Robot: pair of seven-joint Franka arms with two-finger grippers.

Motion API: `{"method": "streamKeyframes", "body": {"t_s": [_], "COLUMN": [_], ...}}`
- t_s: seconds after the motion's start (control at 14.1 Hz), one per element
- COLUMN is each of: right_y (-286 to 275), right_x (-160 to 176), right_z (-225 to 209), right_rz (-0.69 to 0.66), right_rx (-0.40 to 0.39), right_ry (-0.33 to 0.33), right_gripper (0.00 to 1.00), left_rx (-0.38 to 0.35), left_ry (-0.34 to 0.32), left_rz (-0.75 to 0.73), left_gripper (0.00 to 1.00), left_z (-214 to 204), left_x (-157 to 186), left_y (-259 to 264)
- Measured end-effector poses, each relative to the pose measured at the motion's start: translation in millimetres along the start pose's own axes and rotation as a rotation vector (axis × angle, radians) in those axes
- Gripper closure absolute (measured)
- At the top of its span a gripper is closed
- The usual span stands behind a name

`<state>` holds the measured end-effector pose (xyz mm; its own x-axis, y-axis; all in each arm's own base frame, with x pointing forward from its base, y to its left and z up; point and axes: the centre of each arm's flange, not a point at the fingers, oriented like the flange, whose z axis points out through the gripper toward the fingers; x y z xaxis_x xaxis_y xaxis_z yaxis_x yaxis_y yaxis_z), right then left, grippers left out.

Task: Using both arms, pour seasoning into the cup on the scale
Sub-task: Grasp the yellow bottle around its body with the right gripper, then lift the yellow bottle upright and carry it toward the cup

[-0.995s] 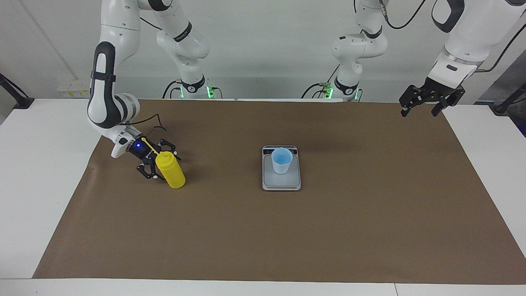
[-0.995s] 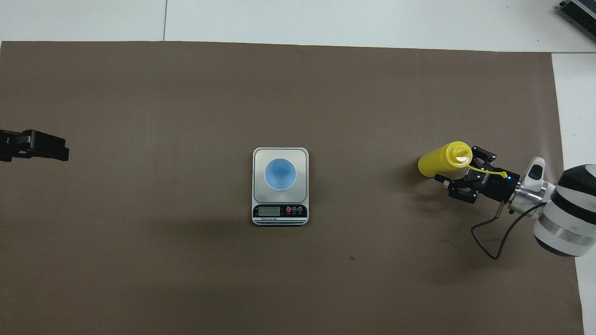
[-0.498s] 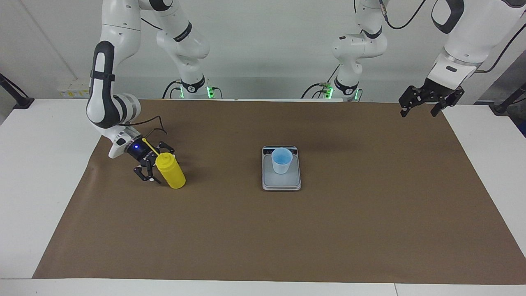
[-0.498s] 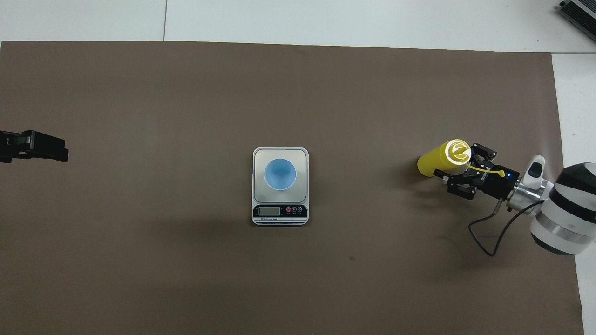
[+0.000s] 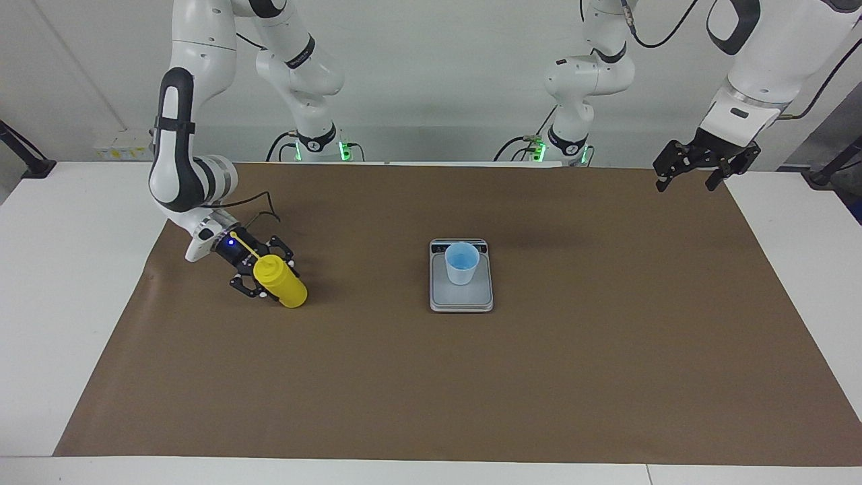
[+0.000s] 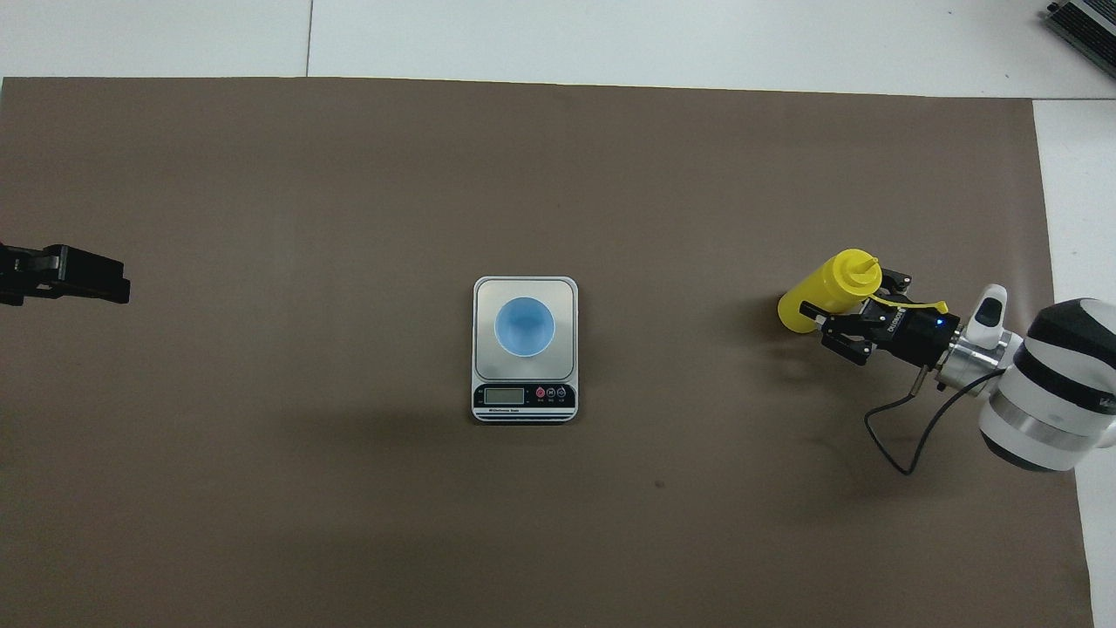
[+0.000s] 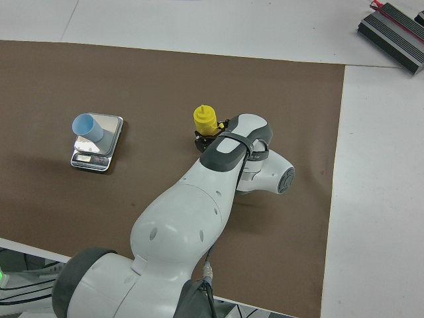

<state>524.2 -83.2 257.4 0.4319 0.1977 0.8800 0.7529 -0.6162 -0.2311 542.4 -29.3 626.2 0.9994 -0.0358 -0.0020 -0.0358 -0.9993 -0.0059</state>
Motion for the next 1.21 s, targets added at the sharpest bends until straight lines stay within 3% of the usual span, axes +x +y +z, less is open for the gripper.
{"method": "streamKeyframes", "body": {"t_s": [0.28, 0.57, 1.21], "right_y": [4, 2, -24], "right_x": [10, 49, 188], "right_z": [1, 8, 36], "right_rz": [-0.023, -0.073, -0.172], "right_rx": [-0.025, -0.039, 0.029], "right_ry": [-0.015, -0.035, -0.26], "right_gripper": [0.37, 0.37, 0.37], "left_rx": [0.0, -0.029, -0.02], "left_ry": [0.0, 0.0, -0.004], "left_rz": [-0.004, -0.01, -0.003], "left_gripper": [0.0, 0.0, 0.0], "left_z": [0, 0, 2], "left_x": [0, 0, 0], "left_y": [0, 2, 3]}}
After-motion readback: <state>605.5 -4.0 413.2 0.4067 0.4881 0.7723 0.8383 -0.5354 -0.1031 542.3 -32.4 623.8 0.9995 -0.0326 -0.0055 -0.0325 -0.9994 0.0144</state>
